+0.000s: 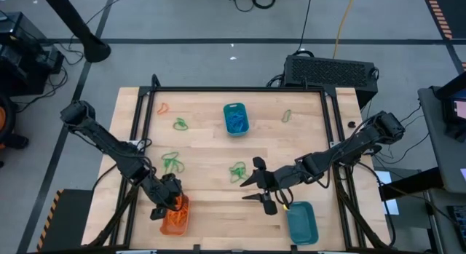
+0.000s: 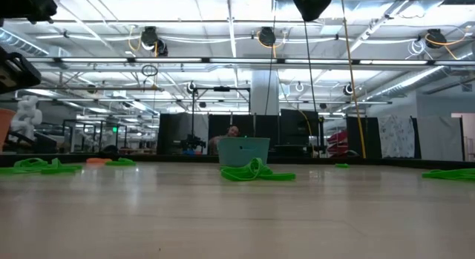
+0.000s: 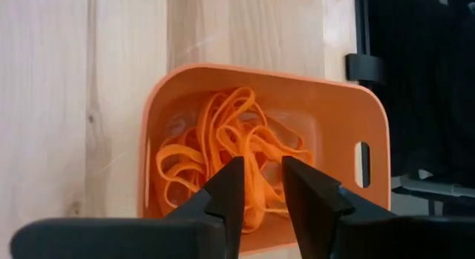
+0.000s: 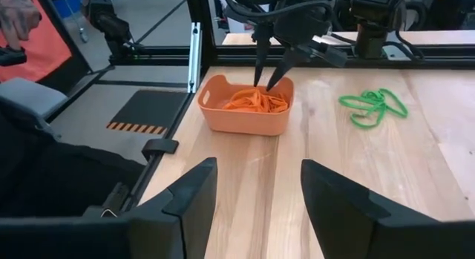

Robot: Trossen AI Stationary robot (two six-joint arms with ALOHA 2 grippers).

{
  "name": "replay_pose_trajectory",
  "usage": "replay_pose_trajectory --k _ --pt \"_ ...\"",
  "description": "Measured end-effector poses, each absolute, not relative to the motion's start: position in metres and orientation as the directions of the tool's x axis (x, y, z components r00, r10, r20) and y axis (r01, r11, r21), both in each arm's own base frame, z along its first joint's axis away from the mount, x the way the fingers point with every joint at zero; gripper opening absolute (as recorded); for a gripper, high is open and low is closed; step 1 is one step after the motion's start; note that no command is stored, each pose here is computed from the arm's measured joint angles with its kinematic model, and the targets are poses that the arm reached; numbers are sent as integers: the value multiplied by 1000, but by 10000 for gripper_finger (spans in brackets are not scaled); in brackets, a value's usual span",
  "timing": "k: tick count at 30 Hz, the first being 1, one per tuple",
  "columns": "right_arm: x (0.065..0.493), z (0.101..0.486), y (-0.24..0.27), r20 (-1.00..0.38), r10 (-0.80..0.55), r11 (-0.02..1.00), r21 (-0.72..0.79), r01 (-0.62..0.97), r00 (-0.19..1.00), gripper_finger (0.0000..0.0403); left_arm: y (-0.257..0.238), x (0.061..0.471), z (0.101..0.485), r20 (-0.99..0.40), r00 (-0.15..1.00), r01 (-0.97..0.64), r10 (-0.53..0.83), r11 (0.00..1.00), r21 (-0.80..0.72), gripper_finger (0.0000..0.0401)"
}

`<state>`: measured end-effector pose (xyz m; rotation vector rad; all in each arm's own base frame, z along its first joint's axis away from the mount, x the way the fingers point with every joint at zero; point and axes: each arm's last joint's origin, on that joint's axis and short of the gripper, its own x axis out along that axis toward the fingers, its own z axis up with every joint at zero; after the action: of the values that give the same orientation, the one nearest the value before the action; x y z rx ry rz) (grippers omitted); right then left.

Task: Sort rubber bands into baskets
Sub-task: Put the orange rubber band into the orange bin

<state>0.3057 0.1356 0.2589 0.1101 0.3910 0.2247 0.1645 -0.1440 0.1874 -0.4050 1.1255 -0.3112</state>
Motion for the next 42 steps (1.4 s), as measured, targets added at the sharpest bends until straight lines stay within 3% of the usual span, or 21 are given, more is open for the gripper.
replay_pose_trajectory --k 8,15,20,29,36,42 --pt "306 259 136 -360 235 953 270 -141 903 187 -144 174 205 -782 408 185 -471 882 -434 100" --pt "308 260 132 -337 95 972 234 -14 937 187 -121 182 225 -851 519 173 -82 985 11 100" --pt "314 244 137 -376 61 976 216 23 925 187 -79 200 233 -868 489 83 89 986 148 100" --pt "325 203 144 -480 2 986 145 77 877 187 43 199 231 -939 258 -132 226 971 198 100" --pt "326 202 143 -485 -1 991 118 67 875 187 125 167 223 -934 47 -397 355 864 309 99" --pt "325 202 143 -489 -3 994 92 56 872 187 165 151 200 -953 -78 -480 291 828 292 99"
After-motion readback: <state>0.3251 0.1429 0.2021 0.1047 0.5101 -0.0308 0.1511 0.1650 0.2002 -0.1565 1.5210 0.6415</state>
